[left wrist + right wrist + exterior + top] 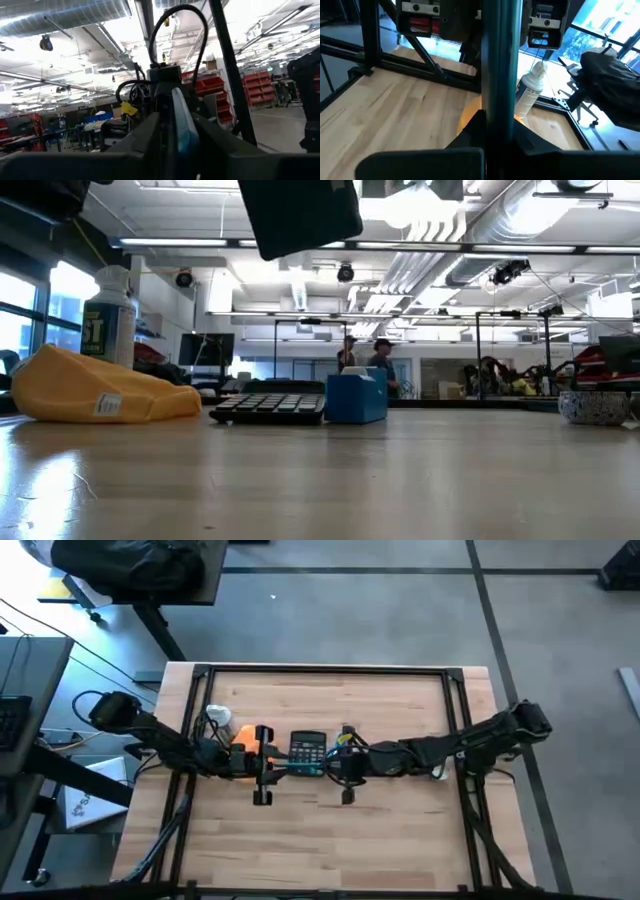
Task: Apply microfiber cloth
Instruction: Wipe the tablet with the orange microfiber cloth
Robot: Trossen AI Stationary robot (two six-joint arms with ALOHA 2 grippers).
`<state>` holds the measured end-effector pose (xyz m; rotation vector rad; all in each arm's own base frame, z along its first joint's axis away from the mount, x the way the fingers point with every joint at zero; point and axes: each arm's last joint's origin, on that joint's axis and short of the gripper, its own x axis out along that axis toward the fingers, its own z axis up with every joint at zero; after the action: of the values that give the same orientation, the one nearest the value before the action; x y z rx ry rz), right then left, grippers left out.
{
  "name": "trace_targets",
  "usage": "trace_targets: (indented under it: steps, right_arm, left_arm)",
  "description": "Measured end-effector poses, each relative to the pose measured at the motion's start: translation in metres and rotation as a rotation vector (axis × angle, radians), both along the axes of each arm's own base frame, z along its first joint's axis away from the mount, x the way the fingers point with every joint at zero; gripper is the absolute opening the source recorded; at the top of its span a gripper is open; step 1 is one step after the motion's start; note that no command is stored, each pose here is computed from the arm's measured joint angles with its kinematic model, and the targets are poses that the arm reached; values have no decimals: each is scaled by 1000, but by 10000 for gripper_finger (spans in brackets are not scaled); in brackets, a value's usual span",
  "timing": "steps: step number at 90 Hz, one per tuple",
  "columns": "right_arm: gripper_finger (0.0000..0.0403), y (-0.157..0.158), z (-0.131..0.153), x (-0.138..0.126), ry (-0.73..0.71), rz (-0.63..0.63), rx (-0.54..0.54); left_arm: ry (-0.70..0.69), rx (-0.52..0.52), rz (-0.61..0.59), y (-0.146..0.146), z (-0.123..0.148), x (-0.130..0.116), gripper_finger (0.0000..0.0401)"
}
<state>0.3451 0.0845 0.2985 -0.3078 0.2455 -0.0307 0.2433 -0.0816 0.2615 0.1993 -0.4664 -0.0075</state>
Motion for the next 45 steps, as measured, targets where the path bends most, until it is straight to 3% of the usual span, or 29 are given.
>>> trace_targets:
  steps: [20, 45]
  right_arm:
    - [2, 0, 0, 0, 1, 0, 10]
    - [2, 0, -1, 0, 5, -1, 12]
  left_arm:
    - [4, 5, -6, 0, 0, 0, 9]
    - [9, 8, -31, -1, -1, 0, 38]
